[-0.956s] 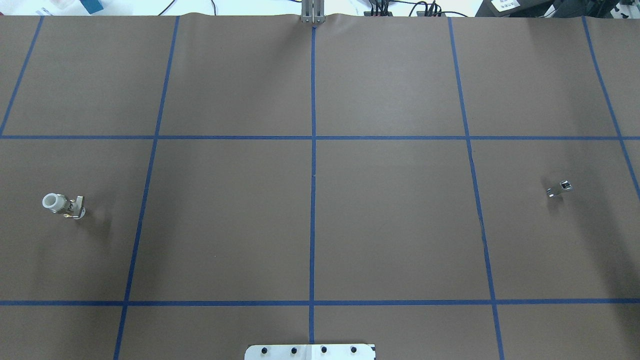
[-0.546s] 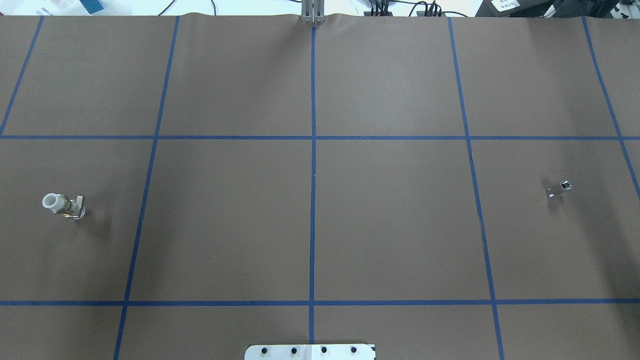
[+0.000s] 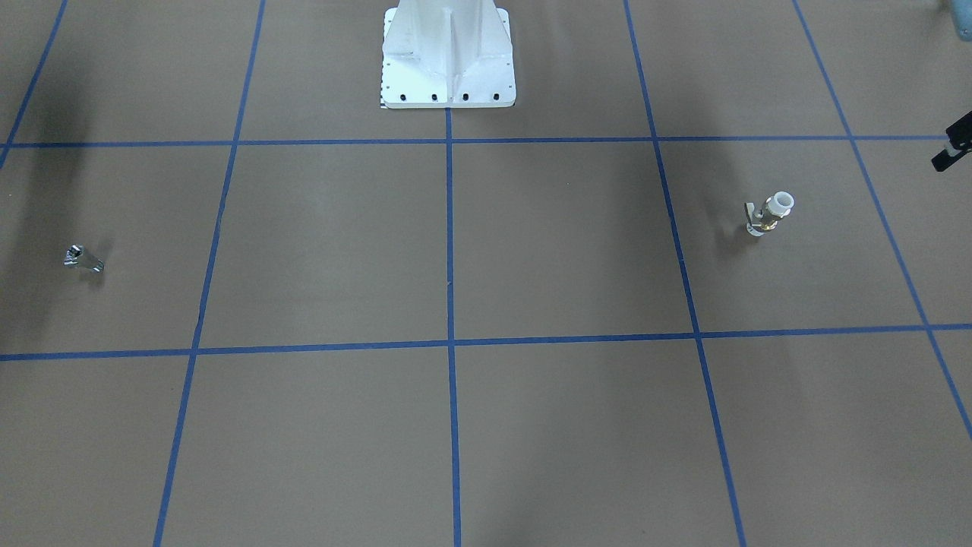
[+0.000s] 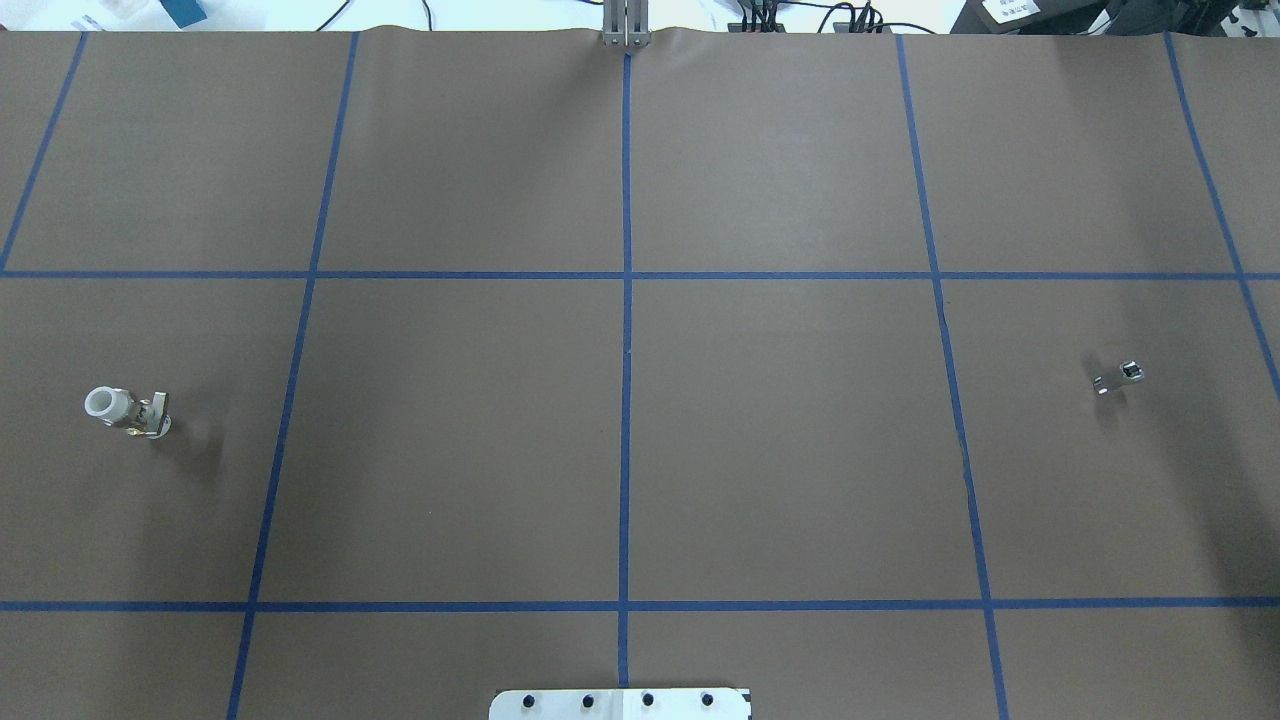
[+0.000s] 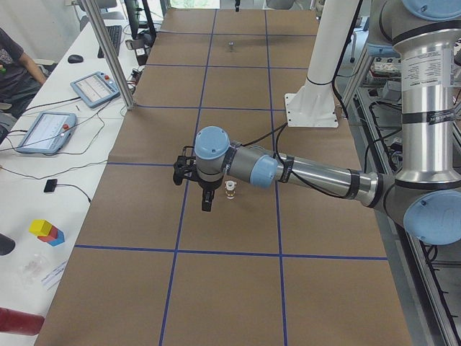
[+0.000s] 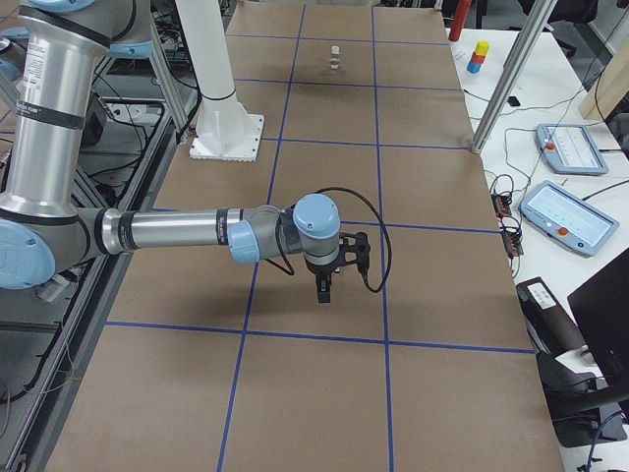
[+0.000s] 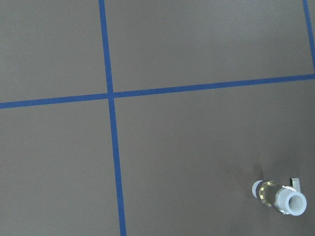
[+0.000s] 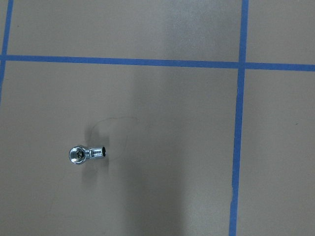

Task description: Assemble PPR valve and pipe with both arms

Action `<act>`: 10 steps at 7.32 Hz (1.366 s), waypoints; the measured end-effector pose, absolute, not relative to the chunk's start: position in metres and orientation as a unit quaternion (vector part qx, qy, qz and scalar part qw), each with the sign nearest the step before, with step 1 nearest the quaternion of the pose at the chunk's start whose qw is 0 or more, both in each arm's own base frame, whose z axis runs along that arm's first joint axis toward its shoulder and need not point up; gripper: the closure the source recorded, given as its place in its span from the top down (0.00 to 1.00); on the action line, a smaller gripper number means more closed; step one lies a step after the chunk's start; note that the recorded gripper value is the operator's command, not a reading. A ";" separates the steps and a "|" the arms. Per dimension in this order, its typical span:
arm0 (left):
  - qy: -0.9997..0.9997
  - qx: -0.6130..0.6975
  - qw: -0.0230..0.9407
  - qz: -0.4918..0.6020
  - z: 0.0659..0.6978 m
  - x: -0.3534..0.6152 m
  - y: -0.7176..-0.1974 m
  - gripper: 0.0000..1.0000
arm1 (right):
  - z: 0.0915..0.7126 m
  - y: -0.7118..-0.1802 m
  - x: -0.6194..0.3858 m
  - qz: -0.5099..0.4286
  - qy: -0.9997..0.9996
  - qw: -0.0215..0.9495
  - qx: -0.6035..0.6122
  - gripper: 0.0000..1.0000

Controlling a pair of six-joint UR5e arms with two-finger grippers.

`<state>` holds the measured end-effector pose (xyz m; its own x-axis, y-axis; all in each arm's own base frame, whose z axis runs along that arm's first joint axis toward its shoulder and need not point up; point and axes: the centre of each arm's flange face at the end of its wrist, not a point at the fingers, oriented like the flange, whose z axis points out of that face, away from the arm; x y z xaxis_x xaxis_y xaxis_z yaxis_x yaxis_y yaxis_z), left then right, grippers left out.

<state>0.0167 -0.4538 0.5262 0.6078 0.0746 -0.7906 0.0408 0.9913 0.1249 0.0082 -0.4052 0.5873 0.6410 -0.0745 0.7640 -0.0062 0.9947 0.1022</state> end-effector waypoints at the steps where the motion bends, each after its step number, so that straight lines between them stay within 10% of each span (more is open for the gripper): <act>1: 0.426 0.058 0.903 0.019 0.521 0.050 -0.454 1.00 | 0.588 -0.406 0.007 -0.020 -0.417 0.907 0.047 1.00; 10: 0.381 0.017 0.923 0.056 0.517 0.225 -0.412 0.87 | 0.588 -0.407 0.003 -0.026 -0.409 0.911 0.050 1.00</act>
<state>0.2255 -0.4119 0.5166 0.7027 0.1166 -0.7018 -0.0903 0.9931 0.0746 0.0029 -0.4071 0.5878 0.6646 -0.0875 0.7420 0.0055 0.9937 0.1123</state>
